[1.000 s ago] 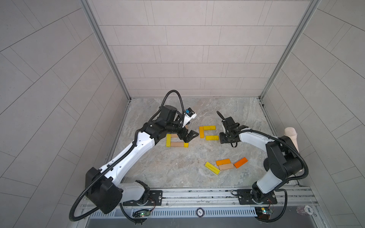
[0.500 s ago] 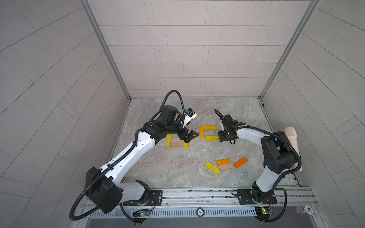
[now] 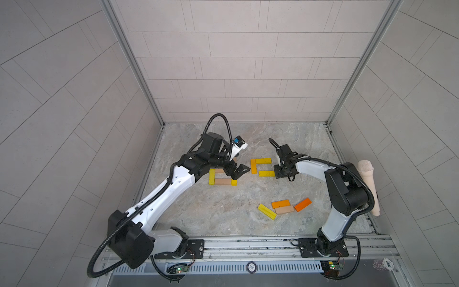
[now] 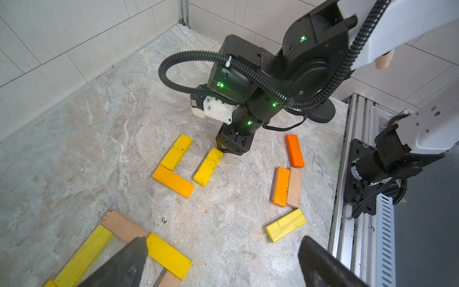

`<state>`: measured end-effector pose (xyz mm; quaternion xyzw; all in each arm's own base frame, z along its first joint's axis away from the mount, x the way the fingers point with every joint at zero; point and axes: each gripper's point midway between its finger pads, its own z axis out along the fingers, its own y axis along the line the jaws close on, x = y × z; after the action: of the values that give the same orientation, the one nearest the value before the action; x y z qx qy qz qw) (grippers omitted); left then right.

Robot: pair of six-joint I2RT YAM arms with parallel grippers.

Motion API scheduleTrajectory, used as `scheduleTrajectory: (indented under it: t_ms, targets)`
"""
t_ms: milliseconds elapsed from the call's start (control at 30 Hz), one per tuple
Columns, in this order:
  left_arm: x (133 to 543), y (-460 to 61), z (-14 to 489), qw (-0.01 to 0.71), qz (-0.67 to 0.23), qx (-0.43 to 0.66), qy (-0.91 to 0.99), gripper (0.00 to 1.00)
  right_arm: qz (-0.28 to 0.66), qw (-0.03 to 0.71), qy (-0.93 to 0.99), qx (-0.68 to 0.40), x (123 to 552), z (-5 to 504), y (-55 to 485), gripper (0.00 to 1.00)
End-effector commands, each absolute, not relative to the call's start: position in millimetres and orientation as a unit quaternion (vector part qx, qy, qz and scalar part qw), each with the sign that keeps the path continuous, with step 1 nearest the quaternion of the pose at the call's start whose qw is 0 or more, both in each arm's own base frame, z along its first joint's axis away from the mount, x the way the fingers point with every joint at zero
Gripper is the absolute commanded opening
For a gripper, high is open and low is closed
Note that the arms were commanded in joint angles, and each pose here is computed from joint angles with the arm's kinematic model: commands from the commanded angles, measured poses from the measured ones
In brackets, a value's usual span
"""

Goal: Assemble the number 8 with building blocks
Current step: Assemble the building block at the center of the board.

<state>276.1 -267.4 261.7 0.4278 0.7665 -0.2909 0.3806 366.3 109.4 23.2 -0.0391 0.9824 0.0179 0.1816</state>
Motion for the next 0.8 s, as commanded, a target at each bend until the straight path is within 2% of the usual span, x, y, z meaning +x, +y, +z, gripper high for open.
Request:
scheduleTrajectory:
  t_ms: [0, 767]
  targets:
    - [275.7, -270.8, 267.2, 0.389, -0.291, 0.436, 0.757, 1.00, 0.020, 0.180, 0.982, -0.044, 369.3, 23.1, 111.1, 0.54]
    - [276.5, -270.3, 266.7, 0.389, -0.290, 0.435, 0.758, 1.00, 0.033, 0.182, 0.982, -0.043, 374.5, 23.0, 117.1, 0.56]
